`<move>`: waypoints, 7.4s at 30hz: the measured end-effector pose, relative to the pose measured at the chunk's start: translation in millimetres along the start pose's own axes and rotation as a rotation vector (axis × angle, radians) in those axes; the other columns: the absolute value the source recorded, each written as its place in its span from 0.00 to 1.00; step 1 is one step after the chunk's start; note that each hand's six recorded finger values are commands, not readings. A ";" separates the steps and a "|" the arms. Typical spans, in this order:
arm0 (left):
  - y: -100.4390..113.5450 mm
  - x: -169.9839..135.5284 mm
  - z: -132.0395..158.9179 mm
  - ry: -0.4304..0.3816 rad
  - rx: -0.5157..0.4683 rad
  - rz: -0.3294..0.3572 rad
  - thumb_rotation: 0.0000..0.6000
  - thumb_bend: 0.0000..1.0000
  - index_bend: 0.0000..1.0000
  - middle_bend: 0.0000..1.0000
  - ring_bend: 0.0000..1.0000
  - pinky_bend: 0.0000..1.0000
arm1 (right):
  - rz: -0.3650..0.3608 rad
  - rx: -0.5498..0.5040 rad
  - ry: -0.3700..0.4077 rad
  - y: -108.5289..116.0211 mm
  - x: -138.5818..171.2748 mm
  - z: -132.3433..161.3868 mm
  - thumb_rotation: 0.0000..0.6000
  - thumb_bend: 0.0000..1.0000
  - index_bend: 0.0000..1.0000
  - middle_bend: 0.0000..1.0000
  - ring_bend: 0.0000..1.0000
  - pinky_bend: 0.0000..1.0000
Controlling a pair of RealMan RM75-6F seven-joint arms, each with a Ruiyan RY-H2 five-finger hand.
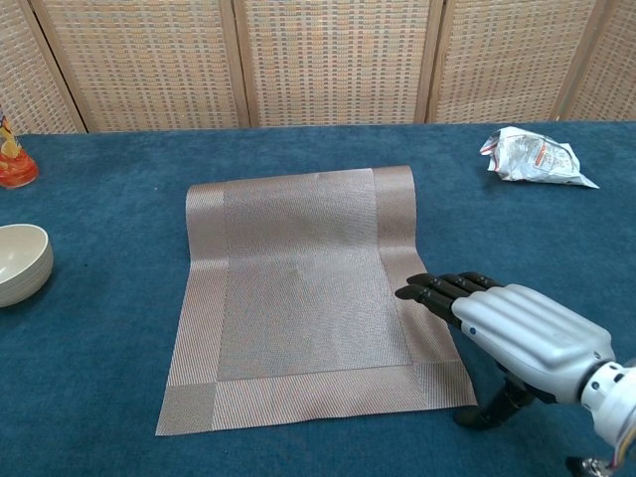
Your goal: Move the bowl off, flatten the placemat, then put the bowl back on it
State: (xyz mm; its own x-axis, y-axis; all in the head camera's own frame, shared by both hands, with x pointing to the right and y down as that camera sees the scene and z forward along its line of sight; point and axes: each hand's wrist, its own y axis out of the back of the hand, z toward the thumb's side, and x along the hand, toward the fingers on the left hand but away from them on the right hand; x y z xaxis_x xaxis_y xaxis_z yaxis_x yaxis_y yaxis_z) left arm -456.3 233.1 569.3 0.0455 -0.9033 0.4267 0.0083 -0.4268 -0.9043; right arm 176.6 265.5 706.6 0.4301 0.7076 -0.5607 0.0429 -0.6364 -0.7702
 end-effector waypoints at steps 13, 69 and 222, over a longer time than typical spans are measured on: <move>0.9 -0.2 1.0 -0.004 -0.007 0.006 1.00 0.10 0.00 0.00 0.00 0.00 | -0.119 -0.038 0.059 9.0 -1.1 7.2 1.00 0.53 0.14 0.00 0.00 0.00; -1.0 -1.0 5.1 -0.024 -0.034 0.002 1.00 0.09 0.01 0.00 0.00 0.00 | -0.181 -0.108 0.116 10.8 -3.6 5.3 1.00 0.60 0.61 0.16 0.00 0.00; -108.8 231.8 268.0 -0.351 0.345 -0.188 1.00 0.07 0.04 0.00 0.00 0.00 | -0.484 -0.094 -0.324 145.0 126.4 -195.8 1.00 0.14 0.00 0.00 0.00 0.00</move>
State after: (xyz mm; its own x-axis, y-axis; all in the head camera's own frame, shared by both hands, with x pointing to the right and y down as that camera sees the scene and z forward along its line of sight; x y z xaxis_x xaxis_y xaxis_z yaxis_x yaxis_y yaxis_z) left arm -179.0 82.1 763.4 0.3427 -0.7183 0.6055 0.3742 -0.4868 -0.7893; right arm 413.8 202.5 583.7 0.0450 0.9726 -0.2280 0.2517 -0.2319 -0.9396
